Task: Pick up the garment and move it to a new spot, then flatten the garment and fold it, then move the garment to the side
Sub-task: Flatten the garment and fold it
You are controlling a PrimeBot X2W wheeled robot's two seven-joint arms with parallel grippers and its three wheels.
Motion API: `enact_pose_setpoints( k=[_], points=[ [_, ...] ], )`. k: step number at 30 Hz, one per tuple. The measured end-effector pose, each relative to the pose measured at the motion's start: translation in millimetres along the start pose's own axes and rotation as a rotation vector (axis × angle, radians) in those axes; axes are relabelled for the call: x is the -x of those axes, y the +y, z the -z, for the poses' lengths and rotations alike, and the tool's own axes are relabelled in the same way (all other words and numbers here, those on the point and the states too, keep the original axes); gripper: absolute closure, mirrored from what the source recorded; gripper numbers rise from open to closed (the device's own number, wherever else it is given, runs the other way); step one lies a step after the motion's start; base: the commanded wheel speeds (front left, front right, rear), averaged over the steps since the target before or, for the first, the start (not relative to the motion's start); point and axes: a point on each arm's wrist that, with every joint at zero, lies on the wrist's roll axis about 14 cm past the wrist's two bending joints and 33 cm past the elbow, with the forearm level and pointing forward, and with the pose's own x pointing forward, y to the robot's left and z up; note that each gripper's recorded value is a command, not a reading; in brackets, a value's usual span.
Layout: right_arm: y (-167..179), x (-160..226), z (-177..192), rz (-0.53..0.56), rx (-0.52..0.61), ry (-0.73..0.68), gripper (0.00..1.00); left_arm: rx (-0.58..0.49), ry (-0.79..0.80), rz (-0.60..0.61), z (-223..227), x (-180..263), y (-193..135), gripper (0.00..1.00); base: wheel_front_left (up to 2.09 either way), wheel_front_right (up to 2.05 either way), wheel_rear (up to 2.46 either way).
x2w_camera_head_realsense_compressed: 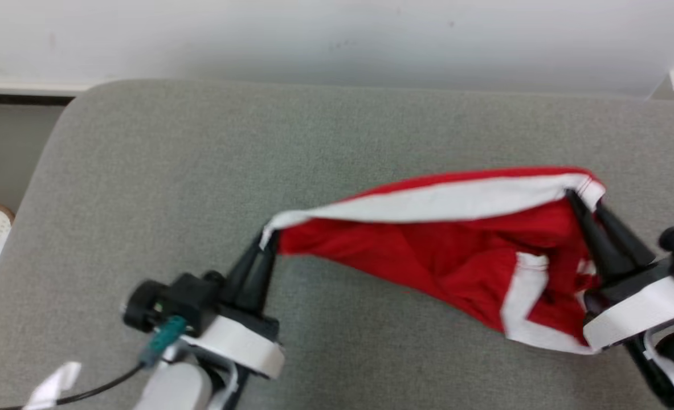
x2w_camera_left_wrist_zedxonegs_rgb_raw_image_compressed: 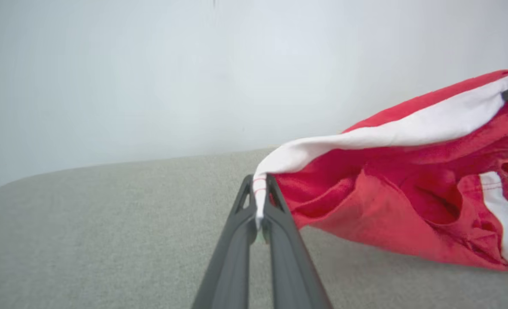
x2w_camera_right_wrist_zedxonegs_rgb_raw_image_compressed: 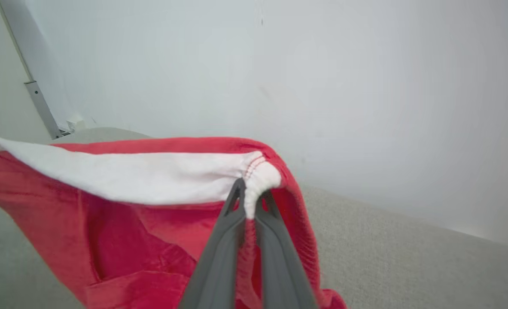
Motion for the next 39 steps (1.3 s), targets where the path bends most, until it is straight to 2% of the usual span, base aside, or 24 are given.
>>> enact_pose_setpoints(
  k=[9,12,15,18,22,27,32,39],
  points=[
    [-7,46,-144,0.077,0.193,-0.388,1.0,-0.182,-0.534,0.023,-188,10,1,1.0,0.0,0.0,0.0],
    [-7,67,-177,0.11,0.247,-0.471,1.0,-0.238,-0.64,0.034,-232,24,-5,1.0,0.0,0.0,0.0],
    [-7,81,-195,0.138,0.265,-0.516,1.0,-0.255,-0.692,0.051,-257,31,-12,1.0,0.0,0.0,0.0],
    [-12,82,-195,0.156,0.25,-0.511,1.0,-0.238,-0.673,0.069,-258,25,-14,1.0,0.0,0.0,0.0],
    [-21,64,-184,0.153,0.191,-0.478,1.0,-0.112,-0.569,0.099,-234,-4,-10,1.0,0.0,0.0,0.0],
    [-36,21,-169,0.133,0.126,-0.43,1.0,0.057,-0.397,0.075,-183,-63,12,1.0,0.0,0.0,0.0],
    [-42,-31,-174,0.097,0.063,-0.431,1.0,0.157,-0.293,0.034,-150,-121,30,1.0,0.0,0.0,0.0],
    [-36,-77,-230,0.061,-0.022,-0.561,1.0,0.207,-0.402,-0.059,-197,-172,58,1.0,0.0,0.0,0.0]
  ],
)
